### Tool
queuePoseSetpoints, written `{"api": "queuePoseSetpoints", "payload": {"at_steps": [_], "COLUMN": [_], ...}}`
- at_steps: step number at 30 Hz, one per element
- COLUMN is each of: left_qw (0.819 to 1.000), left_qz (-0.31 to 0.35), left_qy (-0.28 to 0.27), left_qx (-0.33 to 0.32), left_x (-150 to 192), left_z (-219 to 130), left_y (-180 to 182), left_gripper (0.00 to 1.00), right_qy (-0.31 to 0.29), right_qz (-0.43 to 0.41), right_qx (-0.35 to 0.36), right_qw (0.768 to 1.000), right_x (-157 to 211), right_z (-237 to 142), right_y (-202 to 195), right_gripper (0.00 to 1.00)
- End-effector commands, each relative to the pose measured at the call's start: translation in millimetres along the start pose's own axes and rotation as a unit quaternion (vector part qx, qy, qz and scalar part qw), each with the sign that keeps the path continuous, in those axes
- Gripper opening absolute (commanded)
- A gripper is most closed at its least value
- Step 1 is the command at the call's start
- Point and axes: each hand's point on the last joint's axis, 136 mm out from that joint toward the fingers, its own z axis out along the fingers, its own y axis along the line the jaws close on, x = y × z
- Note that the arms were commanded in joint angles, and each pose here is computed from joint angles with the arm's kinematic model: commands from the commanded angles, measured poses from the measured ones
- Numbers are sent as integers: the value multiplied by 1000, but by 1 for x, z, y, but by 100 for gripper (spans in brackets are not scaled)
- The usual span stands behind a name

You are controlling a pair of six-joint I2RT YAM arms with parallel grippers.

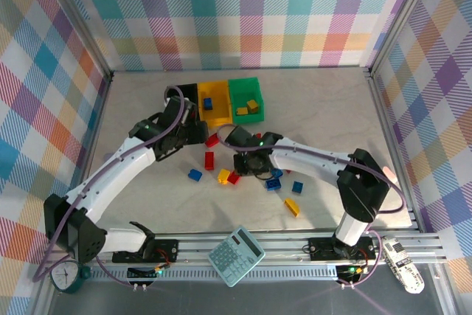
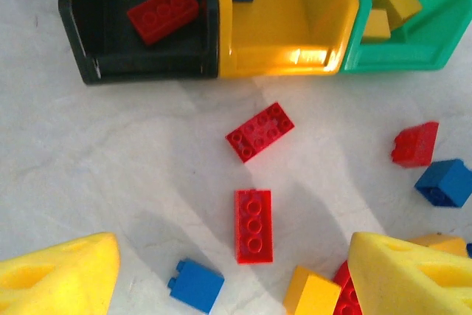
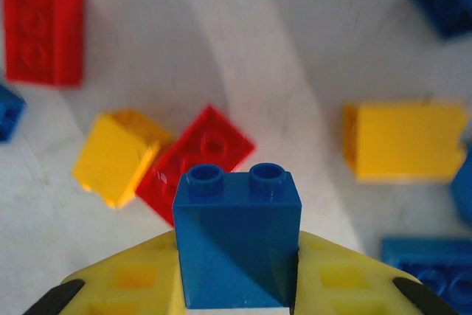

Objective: Sort the legos into containers by color

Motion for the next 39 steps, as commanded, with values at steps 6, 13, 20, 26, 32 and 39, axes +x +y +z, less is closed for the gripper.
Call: {"api": "queuePoseSetpoints", "payload": {"at_steps": [6, 13, 20, 26, 32, 39], "left_qw": [999, 998, 998, 998, 999, 999], "left_qz": [-44, -56, -52, -47, -41, -35], "left_qy": [-12, -12, -24, -15, -6, 6], "left_qx": [-14, -33, -39, -40, -35, -40], "left_x": [36, 61, 55, 58, 61, 64], "left_z": [-8, -7, -15, -12, -10, 0], "left_y": [7, 21, 24, 23, 21, 17], "left_gripper": [81, 81, 81, 81, 81, 81], "right_qy": [-107, -151, -178, -193, -200, -214], "right_qz": [-97, -155, -179, -181, -170, -165], "right_qx": [-77, -95, -106, -101, -100, -87], "right_qw": [987, 972, 962, 959, 960, 959], "right_x": [-110, -177, -223, -253, -280, -279], "right_z": [-23, -14, 13, 41, 53, 3], "right_y": [17, 40, 55, 59, 54, 47], "right_gripper": [30, 30, 31, 33, 57, 68]}}
